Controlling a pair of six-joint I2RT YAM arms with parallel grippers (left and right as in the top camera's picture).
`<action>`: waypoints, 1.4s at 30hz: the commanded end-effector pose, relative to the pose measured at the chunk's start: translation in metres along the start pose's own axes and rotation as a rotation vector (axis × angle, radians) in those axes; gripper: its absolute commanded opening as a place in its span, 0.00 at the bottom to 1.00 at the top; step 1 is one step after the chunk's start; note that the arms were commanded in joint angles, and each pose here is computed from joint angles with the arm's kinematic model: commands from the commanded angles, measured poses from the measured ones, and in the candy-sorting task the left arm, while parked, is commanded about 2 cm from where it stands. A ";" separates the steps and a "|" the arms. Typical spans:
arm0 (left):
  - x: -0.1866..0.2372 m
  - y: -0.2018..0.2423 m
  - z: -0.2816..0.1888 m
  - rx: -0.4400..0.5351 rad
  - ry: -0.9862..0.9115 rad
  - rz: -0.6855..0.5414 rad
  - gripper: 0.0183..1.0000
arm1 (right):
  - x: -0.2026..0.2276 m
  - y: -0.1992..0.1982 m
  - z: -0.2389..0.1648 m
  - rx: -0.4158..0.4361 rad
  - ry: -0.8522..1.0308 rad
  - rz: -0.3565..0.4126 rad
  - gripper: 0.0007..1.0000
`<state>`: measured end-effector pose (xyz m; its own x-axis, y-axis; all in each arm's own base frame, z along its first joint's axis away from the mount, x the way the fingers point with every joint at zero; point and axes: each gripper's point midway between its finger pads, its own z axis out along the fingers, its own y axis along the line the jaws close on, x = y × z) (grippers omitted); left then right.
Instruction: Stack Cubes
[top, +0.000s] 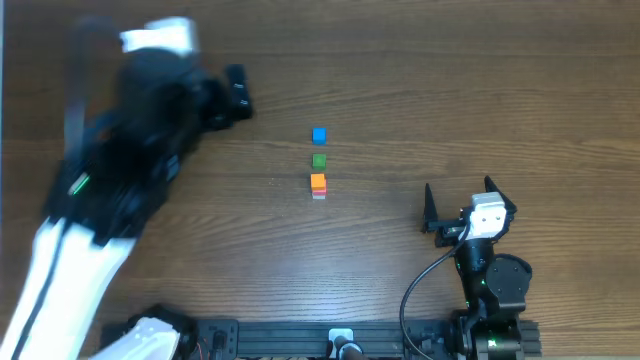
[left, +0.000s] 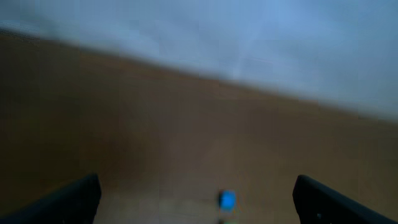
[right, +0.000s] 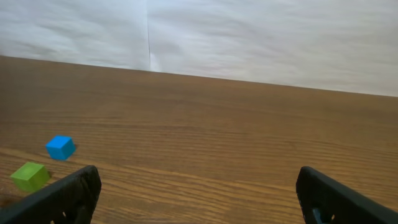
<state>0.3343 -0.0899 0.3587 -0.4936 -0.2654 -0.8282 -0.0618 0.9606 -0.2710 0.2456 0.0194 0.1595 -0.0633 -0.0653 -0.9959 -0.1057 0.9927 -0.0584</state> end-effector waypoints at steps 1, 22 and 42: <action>-0.023 0.035 -0.051 0.028 -0.234 -0.020 1.00 | 0.002 -0.002 0.000 0.008 0.001 -0.004 0.99; 0.108 0.107 -0.040 0.142 -0.683 0.095 1.00 | 0.002 -0.002 0.000 0.008 0.001 -0.004 0.99; 0.162 0.105 -0.006 0.213 -0.580 0.246 1.00 | 0.002 -0.002 0.000 0.008 0.001 -0.004 0.99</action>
<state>0.2435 -0.0245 0.2055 0.0904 -0.1532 -0.9840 0.1591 0.9776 -0.1376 0.2456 0.0194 0.1595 -0.0633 -0.0653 -0.9959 -0.1057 0.9927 -0.0584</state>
